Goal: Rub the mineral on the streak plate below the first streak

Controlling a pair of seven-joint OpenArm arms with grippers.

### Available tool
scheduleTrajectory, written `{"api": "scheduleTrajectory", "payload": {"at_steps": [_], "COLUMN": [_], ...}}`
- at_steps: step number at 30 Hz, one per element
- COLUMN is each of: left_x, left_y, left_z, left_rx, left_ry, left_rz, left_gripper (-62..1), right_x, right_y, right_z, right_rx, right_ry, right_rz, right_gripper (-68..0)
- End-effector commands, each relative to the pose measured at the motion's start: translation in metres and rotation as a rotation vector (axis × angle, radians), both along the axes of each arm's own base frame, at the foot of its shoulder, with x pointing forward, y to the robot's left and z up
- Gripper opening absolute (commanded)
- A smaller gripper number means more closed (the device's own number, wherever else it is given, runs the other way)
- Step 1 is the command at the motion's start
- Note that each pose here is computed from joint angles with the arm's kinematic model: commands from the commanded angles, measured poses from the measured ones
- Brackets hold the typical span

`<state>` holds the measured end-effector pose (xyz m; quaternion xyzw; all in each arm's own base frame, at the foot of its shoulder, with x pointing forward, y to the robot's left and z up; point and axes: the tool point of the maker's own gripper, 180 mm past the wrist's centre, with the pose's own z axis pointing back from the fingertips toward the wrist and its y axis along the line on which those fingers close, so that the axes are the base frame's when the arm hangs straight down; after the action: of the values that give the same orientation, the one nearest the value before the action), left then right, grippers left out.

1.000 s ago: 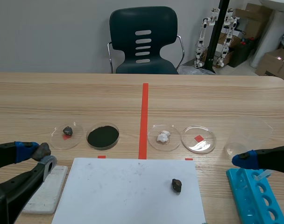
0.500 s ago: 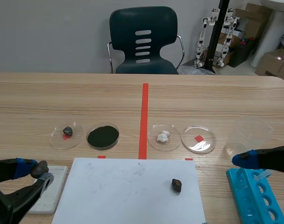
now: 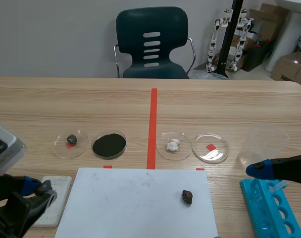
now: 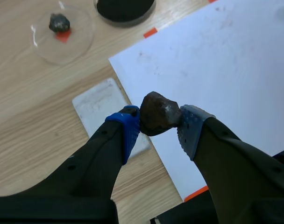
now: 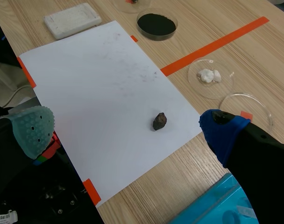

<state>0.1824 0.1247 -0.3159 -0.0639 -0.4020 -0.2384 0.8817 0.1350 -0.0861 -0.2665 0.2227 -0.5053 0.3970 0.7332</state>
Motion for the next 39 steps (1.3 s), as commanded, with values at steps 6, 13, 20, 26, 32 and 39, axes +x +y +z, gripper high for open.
{"api": "scheduleTrajectory", "payload": {"at_steps": [6,13,20,26,32,39], "left_x": [0.007,0.021,0.034,0.038,0.038,0.039], "left_y": [0.021,0.028,0.032,0.041,0.044,0.047], "left_z": [-0.031,-0.043,-0.047,-0.052,-0.057,-0.063], "left_rx": [0.039,-0.006,-0.048,-0.021,-0.008,-0.002], "left_ry": [0.139,0.261,0.364,0.454,0.523,0.566], "left_rz": [0.103,0.238,0.323,0.371,0.392,0.422], "left_gripper": [-46.8,-46.8,-46.8,-46.8,-46.8,-46.8], "right_x": [0.001,0.001,0.001,0.001,0.001,0.001], "right_y": [0.001,0.001,0.001,0.001,0.001,0.001], "right_z": [0.004,0.004,0.004,0.004,0.004,0.004], "right_rx": [0.013,0.013,0.013,0.013,0.013,0.012], "right_ry": [-0.009,-0.009,-0.009,-0.009,-0.009,-0.009], "right_rz": [0.007,0.007,0.007,0.007,0.007,0.007], "right_gripper": [0.4,0.4,0.4,0.4,0.4,0.4]}}
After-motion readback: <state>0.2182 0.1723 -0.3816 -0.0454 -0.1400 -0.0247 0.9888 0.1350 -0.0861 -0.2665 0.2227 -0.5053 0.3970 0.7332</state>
